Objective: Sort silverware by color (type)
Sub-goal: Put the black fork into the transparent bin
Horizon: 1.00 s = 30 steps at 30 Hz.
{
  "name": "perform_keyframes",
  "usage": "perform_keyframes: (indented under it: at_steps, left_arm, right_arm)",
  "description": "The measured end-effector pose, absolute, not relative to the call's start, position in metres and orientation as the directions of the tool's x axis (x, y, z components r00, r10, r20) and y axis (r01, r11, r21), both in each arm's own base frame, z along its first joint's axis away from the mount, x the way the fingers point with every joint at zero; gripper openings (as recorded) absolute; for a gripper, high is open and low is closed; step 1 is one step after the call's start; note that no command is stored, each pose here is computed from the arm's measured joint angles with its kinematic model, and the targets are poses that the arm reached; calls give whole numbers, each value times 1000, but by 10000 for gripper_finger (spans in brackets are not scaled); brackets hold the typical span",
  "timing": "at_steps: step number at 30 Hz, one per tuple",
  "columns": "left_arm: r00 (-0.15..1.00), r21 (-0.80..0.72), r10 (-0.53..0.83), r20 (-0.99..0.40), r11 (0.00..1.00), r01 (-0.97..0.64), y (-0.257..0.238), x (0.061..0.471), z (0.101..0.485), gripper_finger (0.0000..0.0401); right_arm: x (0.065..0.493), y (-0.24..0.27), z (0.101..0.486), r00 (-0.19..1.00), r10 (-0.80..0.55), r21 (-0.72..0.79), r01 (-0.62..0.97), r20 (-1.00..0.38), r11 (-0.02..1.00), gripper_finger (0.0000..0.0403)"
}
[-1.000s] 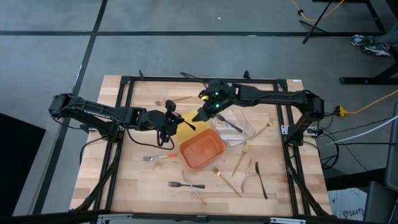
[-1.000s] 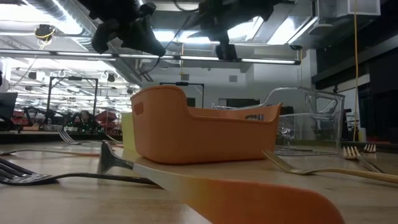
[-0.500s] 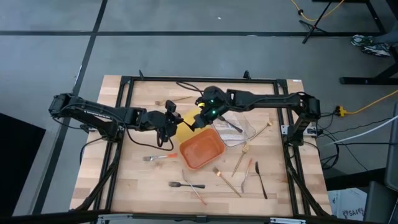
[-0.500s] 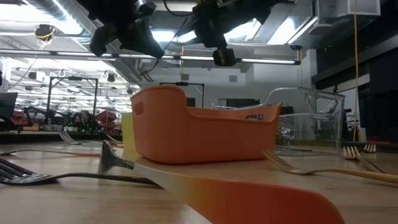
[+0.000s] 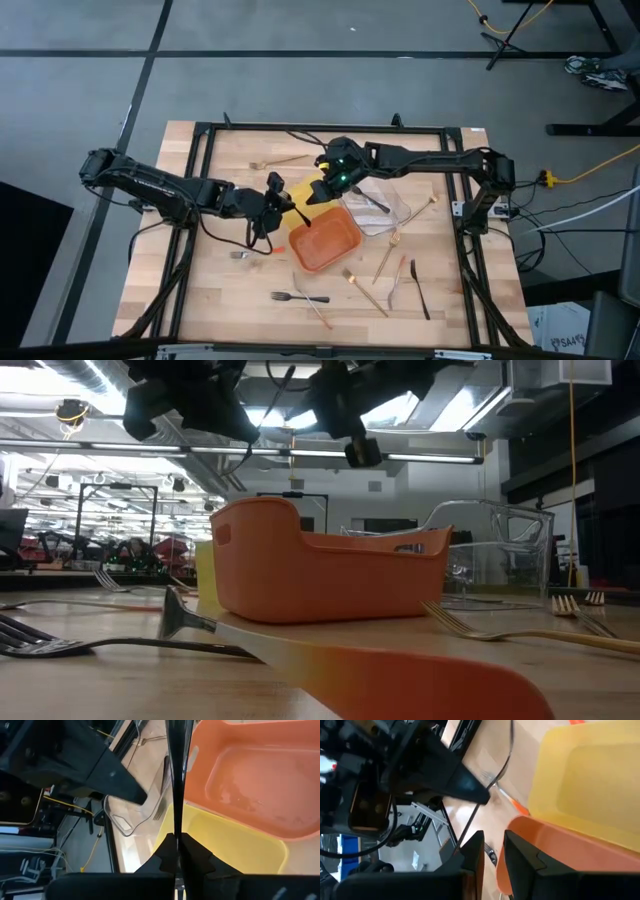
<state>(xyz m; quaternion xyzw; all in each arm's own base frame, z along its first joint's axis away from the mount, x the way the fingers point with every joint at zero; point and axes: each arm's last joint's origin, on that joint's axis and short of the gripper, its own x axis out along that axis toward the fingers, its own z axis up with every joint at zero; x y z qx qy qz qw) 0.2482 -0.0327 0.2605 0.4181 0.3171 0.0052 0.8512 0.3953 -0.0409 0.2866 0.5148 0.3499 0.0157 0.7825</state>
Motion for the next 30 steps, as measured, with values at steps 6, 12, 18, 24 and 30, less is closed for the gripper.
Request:
perform_keyframes:
  at_steps: [6, 12, 18, 24, 30]
  left_arm:
    - [789, 735, 273, -551, 606, 303, -33, 251, 256, 3]
    - [754, 725, 260, -603, 574, 382, -36, 261, 240, 3]
    - [743, 722, 266, -614, 569, 393, -36, 264, 235, 3]
    - [752, 733, 277, -598, 569, 373, -36, 265, 236, 3]
    - [750, 739, 290, -594, 566, 367, -36, 265, 236, 3]
  right_arm:
    - [398, -25, 288, 752, 399, 826, 338, -525, 450, 67]
    - [400, -21, 291, 779, 376, 831, 314, -502, 459, 67]
    - [399, -21, 290, 772, 373, 823, 323, -515, 467, 67]
    - [399, -22, 289, 773, 340, 799, 334, -535, 500, 67]
    - [395, -23, 282, 741, 287, 746, 409, -608, 526, 67]
